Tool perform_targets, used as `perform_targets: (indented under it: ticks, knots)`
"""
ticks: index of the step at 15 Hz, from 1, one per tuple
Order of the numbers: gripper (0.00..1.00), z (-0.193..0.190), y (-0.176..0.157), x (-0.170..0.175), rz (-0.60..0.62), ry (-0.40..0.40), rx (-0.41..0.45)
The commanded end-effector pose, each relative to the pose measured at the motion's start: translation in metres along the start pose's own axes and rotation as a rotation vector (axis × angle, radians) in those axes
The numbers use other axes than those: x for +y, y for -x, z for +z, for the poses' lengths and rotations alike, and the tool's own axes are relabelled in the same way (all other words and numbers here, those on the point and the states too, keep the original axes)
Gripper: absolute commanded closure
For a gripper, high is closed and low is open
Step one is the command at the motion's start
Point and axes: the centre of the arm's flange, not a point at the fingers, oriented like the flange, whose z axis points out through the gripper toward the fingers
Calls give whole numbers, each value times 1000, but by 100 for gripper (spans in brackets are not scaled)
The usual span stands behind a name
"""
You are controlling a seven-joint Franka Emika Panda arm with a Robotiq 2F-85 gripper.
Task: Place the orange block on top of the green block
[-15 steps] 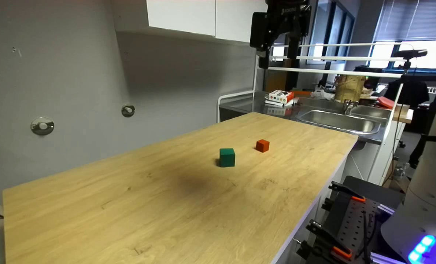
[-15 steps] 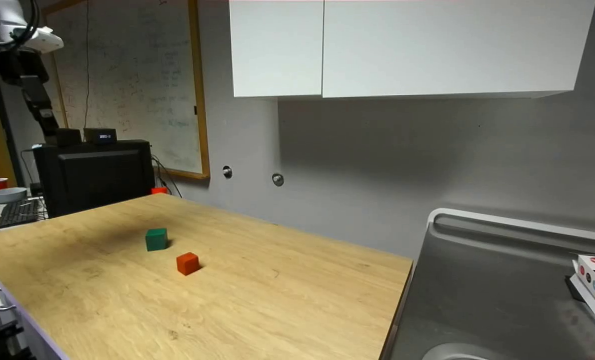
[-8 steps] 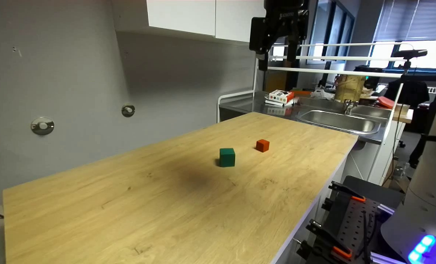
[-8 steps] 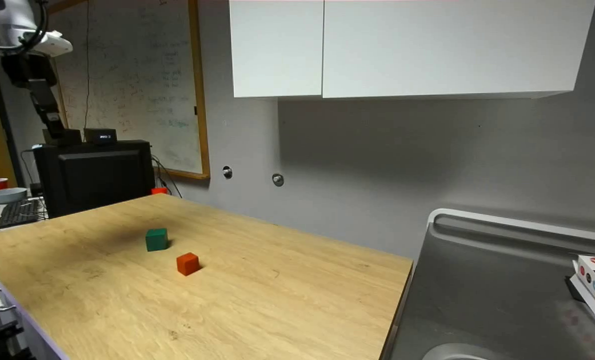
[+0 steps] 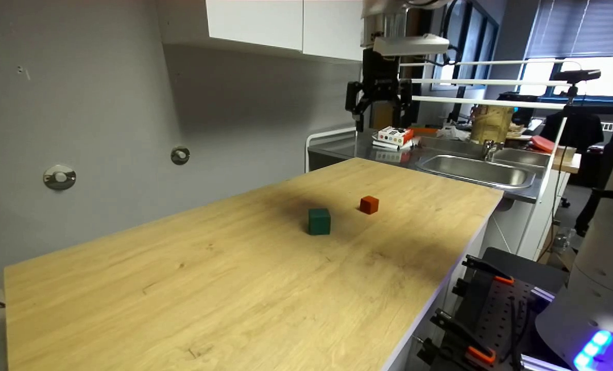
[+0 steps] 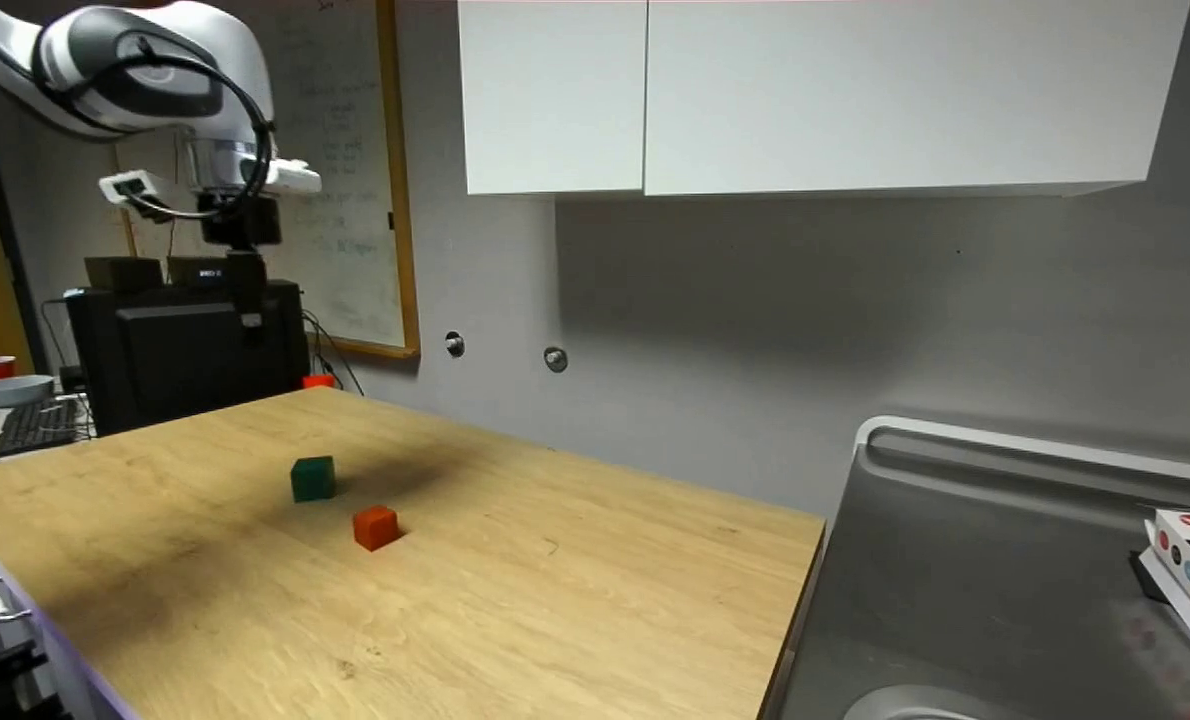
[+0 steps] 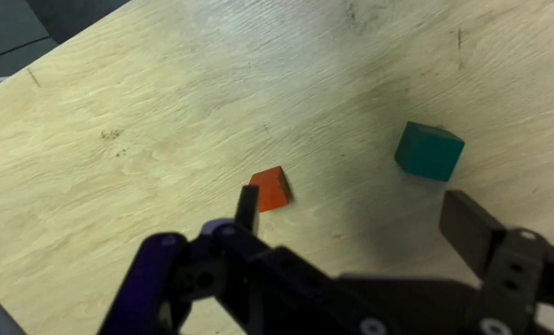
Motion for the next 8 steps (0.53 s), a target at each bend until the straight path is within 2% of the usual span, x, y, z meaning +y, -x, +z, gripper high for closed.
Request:
perform_targets:
  ticks: [1, 4, 8]
  knots:
    - [0, 43, -66, 18, 64, -108, -119]
    - [0, 84, -101, 36, 141, -160, -192]
    - [0, 127, -127, 50, 227, -182, -277]
